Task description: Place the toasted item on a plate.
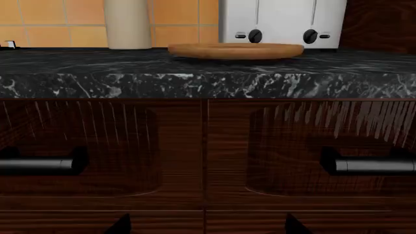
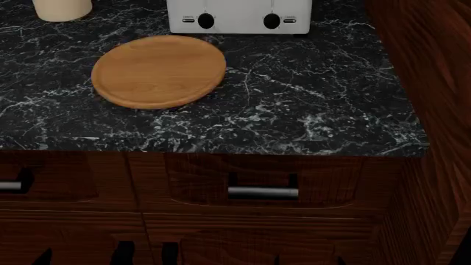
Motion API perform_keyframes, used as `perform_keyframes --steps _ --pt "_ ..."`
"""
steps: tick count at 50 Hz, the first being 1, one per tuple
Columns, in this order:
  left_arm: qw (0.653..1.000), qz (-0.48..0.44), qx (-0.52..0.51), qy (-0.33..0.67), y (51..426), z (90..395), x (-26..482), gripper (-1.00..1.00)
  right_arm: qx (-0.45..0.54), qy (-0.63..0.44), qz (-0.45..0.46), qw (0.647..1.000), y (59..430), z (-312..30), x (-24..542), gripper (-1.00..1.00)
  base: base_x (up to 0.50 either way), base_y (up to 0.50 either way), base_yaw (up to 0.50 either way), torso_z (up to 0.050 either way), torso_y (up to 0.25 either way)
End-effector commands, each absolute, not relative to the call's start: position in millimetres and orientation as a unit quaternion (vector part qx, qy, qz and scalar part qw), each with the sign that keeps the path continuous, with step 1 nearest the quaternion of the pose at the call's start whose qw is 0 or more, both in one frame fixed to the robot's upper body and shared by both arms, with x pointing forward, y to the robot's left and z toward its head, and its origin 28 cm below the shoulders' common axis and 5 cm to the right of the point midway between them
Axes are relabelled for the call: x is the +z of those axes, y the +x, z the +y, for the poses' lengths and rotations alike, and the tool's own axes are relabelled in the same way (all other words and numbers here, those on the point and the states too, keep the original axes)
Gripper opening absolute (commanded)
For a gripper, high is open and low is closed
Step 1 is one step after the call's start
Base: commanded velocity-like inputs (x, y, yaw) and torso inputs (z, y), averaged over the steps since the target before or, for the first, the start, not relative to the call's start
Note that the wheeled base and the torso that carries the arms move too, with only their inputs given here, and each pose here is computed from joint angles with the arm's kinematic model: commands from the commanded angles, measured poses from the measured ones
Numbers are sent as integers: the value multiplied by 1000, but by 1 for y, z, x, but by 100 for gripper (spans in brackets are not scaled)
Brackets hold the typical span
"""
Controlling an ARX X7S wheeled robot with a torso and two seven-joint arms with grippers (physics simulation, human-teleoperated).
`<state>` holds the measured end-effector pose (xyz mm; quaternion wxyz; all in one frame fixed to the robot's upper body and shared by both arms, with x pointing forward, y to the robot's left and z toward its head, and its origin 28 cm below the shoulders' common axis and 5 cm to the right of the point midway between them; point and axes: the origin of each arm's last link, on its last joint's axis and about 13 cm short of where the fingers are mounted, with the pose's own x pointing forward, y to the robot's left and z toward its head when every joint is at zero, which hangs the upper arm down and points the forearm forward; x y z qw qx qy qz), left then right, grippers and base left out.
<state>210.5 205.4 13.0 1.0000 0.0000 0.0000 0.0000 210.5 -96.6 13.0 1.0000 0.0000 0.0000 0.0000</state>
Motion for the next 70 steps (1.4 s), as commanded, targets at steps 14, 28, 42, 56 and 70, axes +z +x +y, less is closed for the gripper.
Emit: perform_keyframes --steps 14,28,42,56,70 --pt "1000 -5 -2 -11 209 205 12 100 4 0 0 1000 210 -95 13 100 0 0 0 0 0" --pt "1000 -7 -1 -15 207 206 18 100 6 0 -2 1000 209 -94 17 100 0 0 0 46 0" --pt "1000 -16 6 5 206 208 20 100 13 2 -1 1000 210 -93 18 100 0 0 0 50 0" --pt "1000 -23 11 4 204 210 24 100 19 0 -3 1000 211 -90 22 100 0 0 0 50 0" --pt "997 -67 -24 20 218 228 105 100 23 -21 -73 997 247 -97 95 100 0 0 0 11 0"
